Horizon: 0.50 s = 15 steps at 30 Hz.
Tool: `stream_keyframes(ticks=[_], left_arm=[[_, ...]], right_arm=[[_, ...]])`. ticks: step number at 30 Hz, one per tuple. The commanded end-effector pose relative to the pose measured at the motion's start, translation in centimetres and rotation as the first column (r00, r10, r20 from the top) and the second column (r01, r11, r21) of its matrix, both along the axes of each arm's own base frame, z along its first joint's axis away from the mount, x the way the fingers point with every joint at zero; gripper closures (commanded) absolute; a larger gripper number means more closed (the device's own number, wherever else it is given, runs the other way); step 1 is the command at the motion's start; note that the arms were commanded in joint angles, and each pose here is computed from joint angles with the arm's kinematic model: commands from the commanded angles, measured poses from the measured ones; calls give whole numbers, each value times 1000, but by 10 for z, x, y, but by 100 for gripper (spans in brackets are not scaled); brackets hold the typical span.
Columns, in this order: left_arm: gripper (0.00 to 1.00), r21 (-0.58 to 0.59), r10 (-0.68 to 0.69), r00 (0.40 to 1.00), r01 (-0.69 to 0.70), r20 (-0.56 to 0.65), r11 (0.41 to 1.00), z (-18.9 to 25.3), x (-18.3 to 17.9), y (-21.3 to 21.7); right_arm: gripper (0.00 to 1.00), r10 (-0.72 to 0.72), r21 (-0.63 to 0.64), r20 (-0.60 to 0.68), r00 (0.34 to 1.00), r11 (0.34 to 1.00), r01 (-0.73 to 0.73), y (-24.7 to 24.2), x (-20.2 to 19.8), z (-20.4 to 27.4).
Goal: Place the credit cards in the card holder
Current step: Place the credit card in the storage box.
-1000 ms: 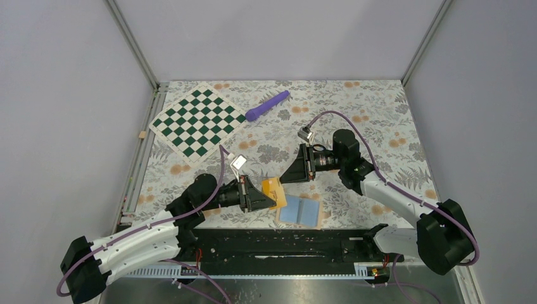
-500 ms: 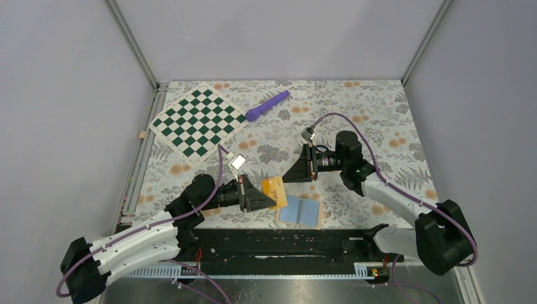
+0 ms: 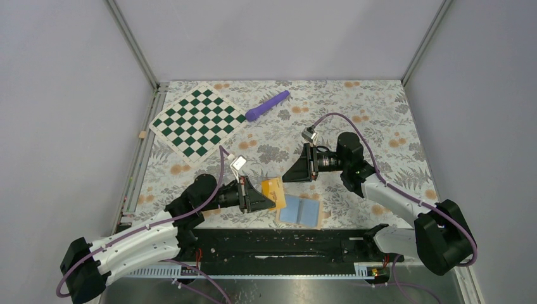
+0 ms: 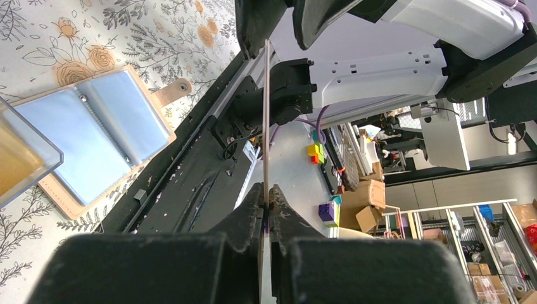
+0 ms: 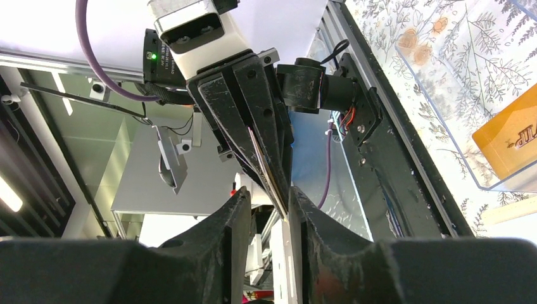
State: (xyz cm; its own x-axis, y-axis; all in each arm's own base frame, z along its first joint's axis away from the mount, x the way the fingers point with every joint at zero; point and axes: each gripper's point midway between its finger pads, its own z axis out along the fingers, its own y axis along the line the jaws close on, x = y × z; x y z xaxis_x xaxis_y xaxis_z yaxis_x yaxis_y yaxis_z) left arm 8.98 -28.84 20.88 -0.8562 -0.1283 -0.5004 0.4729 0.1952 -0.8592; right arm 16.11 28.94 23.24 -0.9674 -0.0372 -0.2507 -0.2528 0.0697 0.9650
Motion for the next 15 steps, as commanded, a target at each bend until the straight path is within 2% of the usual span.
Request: stream_keyframes(ticks=[1, 15], left_arm=[[100, -50, -5, 998, 8, 63, 999, 21, 1, -2], [100, -70, -42, 997, 46, 67, 996, 25, -3, -6]], right_arm=[[65, 27, 34, 42, 999, 999, -28, -1, -3, 8], [67, 44, 5, 16, 999, 999, -44, 6, -4, -4]])
